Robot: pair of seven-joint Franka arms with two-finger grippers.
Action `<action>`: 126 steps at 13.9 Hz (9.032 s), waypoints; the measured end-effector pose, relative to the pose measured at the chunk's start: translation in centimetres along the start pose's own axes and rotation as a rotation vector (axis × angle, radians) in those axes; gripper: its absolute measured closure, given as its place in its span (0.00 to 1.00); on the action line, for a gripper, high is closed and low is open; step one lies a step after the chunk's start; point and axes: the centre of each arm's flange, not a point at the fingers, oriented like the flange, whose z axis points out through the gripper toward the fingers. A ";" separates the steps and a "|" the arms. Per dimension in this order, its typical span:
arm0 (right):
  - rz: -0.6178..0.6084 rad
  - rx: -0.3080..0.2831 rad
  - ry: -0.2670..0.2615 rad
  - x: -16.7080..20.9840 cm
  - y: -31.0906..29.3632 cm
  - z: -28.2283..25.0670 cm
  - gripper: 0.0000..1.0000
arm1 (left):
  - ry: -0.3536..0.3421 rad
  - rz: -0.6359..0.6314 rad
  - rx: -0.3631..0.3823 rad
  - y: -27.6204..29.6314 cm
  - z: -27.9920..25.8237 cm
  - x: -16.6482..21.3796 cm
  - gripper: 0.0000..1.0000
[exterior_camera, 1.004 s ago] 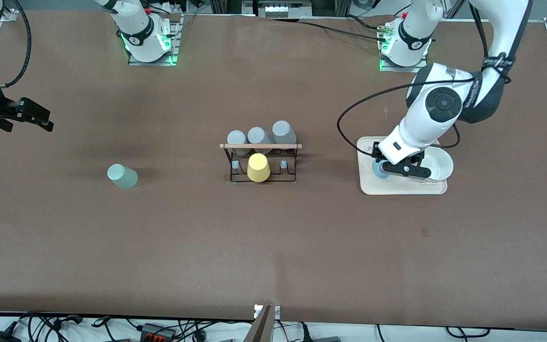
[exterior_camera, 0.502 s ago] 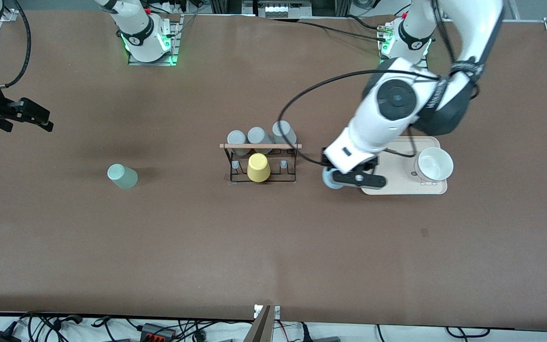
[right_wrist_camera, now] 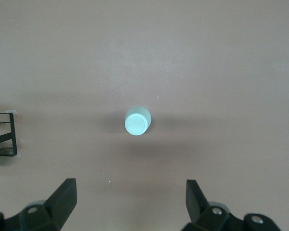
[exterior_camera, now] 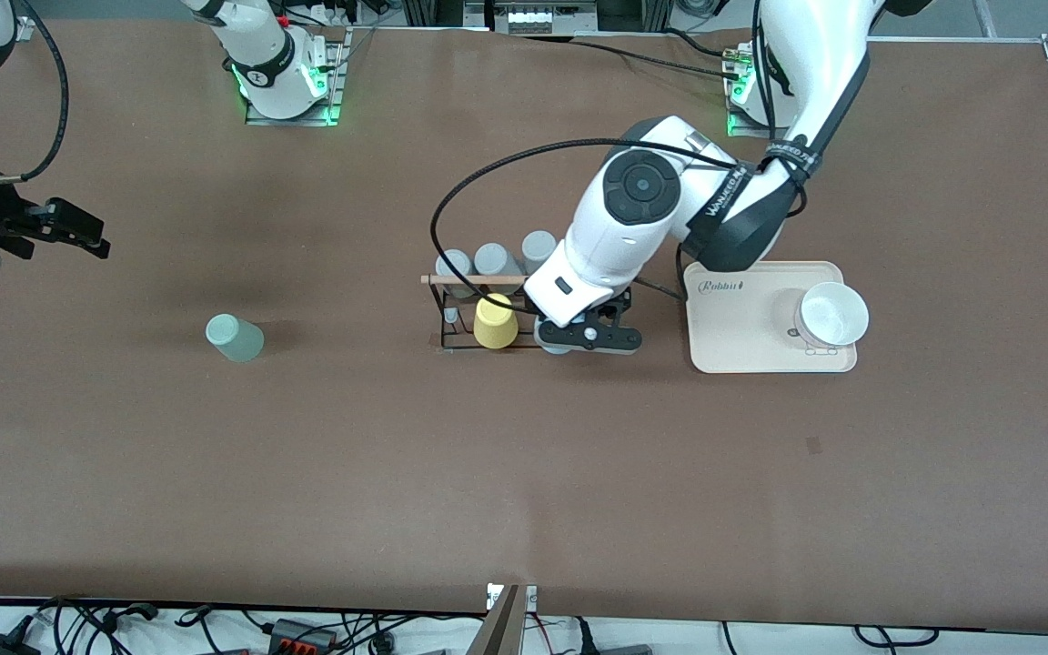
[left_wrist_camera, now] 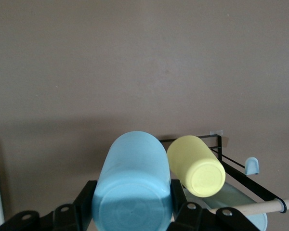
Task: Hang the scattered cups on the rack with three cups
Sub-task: 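Lift the light blue cup and carry it to the wooden rack, then hang the light blue cup on the rack peg with the left gripper, then release the cup and withdraw the left gripper while the right gripper reaches the teal cup, then grasp the teal cup with the right gripper, then carry the teal cup to the wooden rack with the right gripper, then hang the teal cup on the rack peg with the right gripper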
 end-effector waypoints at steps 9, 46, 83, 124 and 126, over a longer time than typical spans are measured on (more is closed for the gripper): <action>-0.001 0.001 -0.024 0.6 0.0 1.4 0.00 | -0.018 0.020 0.069 2.5 4.2 -2.0 0.34; -0.042 -0.009 -0.189 3.9 -2.2 15.9 0.00 | -0.131 -0.104 0.232 -24.8 -19.0 2.7 0.00; -0.014 -0.022 -0.244 4.1 -2.3 32.5 0.35 | -0.020 0.104 0.180 -38.1 -25.4 -4.4 0.00; -0.201 0.017 -0.198 2.8 -41.9 19.6 0.35 | -0.008 0.125 0.181 -37.1 -25.6 -3.7 0.00; -0.199 0.011 -0.206 2.9 -41.8 20.3 0.35 | -0.008 0.124 0.181 -37.2 -25.6 -3.7 0.00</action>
